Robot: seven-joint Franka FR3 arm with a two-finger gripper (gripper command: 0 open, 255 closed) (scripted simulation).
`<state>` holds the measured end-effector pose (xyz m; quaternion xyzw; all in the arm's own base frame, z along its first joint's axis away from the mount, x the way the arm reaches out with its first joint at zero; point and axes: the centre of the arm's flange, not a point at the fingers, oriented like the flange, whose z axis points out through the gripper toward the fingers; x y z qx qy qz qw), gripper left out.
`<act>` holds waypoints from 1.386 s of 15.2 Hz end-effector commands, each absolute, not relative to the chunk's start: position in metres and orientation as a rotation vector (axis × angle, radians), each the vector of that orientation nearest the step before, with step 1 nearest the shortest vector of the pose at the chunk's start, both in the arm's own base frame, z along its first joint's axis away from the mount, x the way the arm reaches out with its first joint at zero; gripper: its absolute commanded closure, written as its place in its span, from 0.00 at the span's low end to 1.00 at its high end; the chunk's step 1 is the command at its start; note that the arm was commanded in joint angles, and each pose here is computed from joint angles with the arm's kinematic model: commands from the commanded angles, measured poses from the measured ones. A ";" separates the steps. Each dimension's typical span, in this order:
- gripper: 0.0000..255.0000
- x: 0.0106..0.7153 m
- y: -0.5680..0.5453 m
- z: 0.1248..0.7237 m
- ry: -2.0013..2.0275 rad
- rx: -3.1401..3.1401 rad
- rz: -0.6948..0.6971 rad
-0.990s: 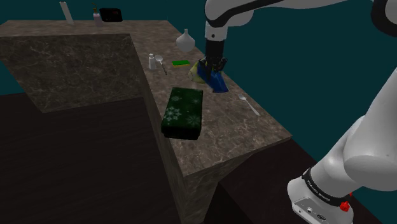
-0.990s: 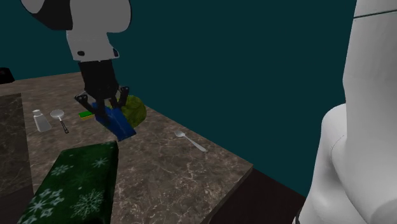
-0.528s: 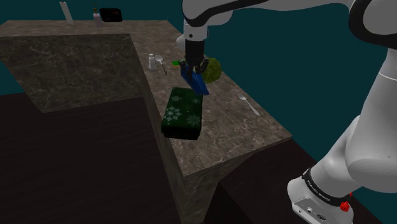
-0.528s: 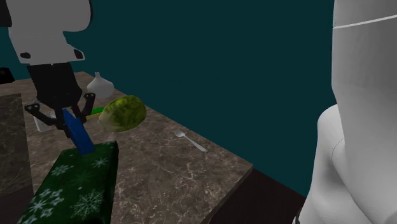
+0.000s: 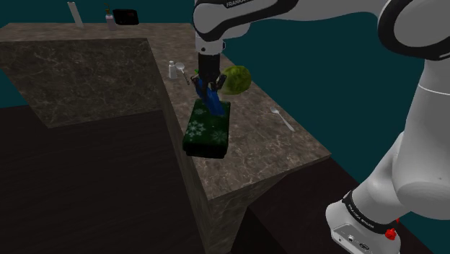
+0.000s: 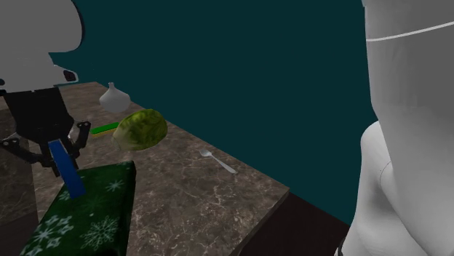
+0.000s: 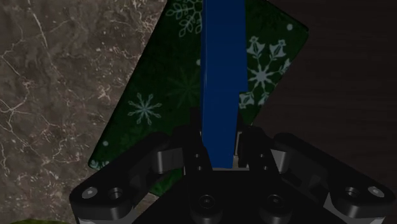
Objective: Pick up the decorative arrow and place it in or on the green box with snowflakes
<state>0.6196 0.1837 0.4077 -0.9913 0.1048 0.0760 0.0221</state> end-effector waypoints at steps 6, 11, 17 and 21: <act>1.00 0.620 0.184 0.371 0.325 -3.071 0.234; 1.00 0.620 0.184 0.351 0.325 -3.071 0.234; 1.00 0.620 0.184 0.351 0.325 -3.071 0.234; 0.00 0.620 0.184 0.351 0.325 -3.071 0.234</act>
